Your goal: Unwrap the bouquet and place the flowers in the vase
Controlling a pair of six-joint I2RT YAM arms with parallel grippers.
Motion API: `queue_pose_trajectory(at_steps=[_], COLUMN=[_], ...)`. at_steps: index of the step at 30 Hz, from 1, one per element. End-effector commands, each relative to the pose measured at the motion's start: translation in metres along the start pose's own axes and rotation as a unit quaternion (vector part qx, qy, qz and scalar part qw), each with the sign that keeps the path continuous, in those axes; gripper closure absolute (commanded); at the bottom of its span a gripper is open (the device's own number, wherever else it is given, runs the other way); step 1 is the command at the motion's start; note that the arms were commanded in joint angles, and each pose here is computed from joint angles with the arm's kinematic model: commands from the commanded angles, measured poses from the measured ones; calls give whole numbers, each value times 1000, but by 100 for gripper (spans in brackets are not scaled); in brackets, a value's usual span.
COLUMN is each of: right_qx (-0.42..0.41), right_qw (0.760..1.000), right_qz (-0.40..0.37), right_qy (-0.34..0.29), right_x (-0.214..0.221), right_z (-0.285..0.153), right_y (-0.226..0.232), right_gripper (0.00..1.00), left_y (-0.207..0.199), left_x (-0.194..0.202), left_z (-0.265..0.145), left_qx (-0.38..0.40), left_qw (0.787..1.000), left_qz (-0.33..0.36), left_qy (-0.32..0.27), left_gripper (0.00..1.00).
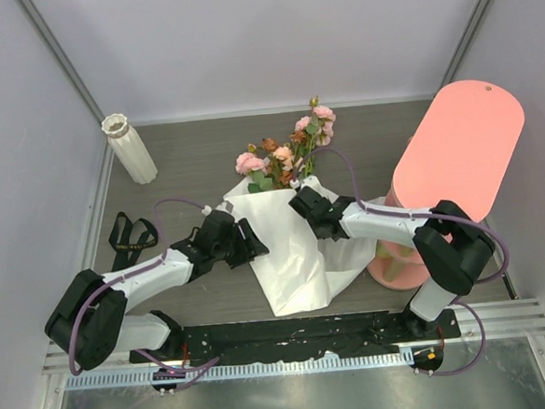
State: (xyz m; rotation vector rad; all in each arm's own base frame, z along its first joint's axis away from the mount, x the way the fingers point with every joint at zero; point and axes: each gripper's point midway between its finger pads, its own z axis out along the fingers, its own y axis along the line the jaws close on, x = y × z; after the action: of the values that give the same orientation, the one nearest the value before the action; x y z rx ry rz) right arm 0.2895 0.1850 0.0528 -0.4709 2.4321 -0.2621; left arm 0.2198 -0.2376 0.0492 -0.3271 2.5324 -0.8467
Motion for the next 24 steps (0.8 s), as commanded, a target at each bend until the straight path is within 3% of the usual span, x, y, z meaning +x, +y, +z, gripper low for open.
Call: queue_pose_trajectory(at_steps=[1,5,10,15,24], right_qx=[-91,-173,-267,-393,-539], right_qw=[995,981,951,901,825], right_qz=[22,28,27,40,0], right_qy=[-44,-87,-157,-181,-170], right_x=[-11,-28,-65,-87,-97], right_z=[-7,-24,-66,-100,-176], right_y=[27,54,84,139,277], right_gripper=[83,83,83,82,77], left_y=[-22,-30,-47,-59,-64], left_x=[-16,-23,-56,-95,-123], left_z=[-8,-25,-80,-163,-298], left_qx=[37,42,41,41,80], left_qw=[999,998,991,968,918], left_qz=[10,13,41,66,46], left_qy=[-30,-44,-122,-240,-386], left_gripper=[42,38,27,21,14])
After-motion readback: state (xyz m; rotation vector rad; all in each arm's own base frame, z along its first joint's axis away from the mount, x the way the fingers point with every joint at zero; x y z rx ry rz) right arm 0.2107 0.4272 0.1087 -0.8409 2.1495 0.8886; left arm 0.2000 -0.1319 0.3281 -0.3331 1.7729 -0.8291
